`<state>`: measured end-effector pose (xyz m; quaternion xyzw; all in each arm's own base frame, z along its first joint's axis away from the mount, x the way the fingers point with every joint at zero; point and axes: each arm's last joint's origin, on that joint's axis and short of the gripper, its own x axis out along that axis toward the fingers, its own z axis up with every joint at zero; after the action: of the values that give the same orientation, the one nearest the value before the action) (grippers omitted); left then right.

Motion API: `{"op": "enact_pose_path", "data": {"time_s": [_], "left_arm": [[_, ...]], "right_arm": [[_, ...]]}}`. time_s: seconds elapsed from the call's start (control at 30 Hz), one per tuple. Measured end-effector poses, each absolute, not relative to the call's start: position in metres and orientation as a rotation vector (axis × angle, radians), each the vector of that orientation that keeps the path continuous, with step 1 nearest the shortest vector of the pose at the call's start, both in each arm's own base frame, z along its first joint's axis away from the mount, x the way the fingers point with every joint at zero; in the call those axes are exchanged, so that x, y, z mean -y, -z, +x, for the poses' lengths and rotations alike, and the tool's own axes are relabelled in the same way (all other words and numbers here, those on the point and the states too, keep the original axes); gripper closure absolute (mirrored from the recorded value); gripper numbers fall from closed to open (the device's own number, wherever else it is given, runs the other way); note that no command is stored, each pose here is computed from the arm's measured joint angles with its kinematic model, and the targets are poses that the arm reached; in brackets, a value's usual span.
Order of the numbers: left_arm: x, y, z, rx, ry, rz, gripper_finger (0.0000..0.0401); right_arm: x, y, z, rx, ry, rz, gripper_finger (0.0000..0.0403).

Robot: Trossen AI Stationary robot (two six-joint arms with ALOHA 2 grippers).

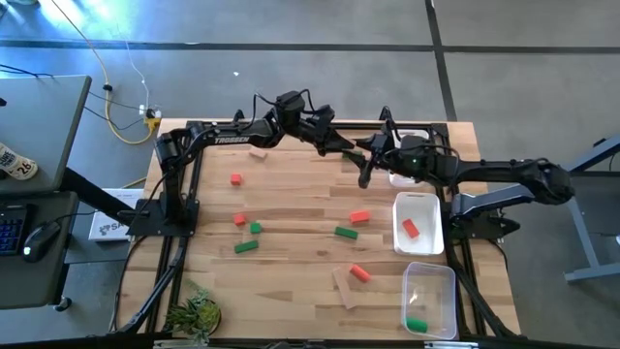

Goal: Sort & place blocks by color
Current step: Put the brown block into the top white bin

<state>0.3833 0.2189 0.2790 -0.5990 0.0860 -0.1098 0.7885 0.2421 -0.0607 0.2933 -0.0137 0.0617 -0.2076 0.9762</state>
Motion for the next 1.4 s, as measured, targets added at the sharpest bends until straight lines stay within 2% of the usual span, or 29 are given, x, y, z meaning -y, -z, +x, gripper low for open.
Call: {"op": "enact_pose_path", "data": {"time_s": [0.23,0.57,0.93,1.2,1.4], "left_arm": [[-0.219,-0.279,0.383,-0.186,0.235,-1.288,0.0287],[-0.219,-0.277,0.383,-0.189,0.228,-1.242,0.0281],[-0.222,-0.274,0.383,-0.151,0.175,-1.056,0.0195],[-0.24,-0.265,0.371,-0.189,0.099,-1.009,0.0177],[-0.253,-0.259,0.361,-0.219,0.044,-0.984,0.0176]], "right_arm": [[0.061,-0.293,0.243,-0.12,0.427,-0.014,0.0286],[0.061,-0.292,0.242,-0.124,0.443,-0.008,0.0286],[0.062,-0.286,0.24,-0.179,0.492,0.062,0.029],[0.066,-0.278,0.229,-0.295,0.597,0.101,0.029],[0.081,-0.266,0.21,-0.414,0.805,0.241,0.029]]}}
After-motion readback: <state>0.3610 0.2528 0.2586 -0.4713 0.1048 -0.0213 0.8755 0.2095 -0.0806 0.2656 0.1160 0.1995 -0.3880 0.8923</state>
